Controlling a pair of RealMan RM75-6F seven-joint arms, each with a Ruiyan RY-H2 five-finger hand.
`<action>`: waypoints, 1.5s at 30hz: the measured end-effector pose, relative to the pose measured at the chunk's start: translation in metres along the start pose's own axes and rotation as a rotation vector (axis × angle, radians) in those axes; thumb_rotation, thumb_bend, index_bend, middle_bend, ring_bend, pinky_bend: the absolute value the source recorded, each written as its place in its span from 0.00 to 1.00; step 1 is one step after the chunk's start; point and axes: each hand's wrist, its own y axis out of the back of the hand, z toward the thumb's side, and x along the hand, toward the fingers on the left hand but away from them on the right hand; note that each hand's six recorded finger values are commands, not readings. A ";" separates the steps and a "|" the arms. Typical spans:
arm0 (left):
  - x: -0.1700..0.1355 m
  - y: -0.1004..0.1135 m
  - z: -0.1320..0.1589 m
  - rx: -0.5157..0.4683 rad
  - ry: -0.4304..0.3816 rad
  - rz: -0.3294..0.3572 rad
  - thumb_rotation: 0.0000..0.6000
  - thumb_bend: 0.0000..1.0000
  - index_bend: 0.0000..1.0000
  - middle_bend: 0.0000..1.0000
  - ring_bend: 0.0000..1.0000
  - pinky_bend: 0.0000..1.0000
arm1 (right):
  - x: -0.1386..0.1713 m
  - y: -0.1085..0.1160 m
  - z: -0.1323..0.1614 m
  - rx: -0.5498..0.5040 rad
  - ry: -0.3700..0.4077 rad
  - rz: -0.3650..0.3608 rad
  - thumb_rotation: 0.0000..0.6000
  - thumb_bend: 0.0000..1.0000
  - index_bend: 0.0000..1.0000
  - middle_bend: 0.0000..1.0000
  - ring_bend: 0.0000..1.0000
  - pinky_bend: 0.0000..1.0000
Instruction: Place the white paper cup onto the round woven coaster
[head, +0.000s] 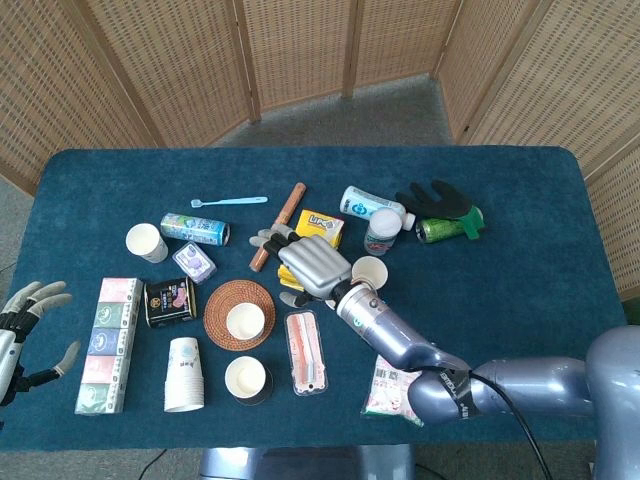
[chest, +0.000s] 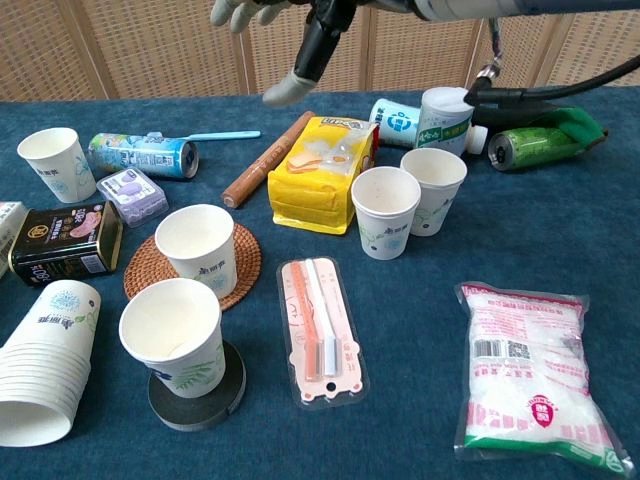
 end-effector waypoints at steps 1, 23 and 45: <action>0.000 0.000 0.000 -0.001 -0.001 0.000 0.83 0.42 0.21 0.17 0.05 0.00 | 0.003 0.003 -0.004 -0.006 -0.007 -0.018 1.00 0.35 0.13 0.12 0.05 0.40; 0.006 -0.001 0.006 0.021 0.005 -0.018 0.82 0.42 0.21 0.17 0.04 0.00 | 0.078 0.031 -0.089 0.004 -0.179 -0.282 1.00 0.37 0.21 0.17 0.05 0.38; 0.032 -0.014 0.023 0.068 -0.024 -0.071 0.82 0.42 0.10 0.11 0.00 0.00 | 0.185 0.004 -0.193 0.030 -0.422 -0.409 1.00 0.35 0.23 0.16 0.04 0.31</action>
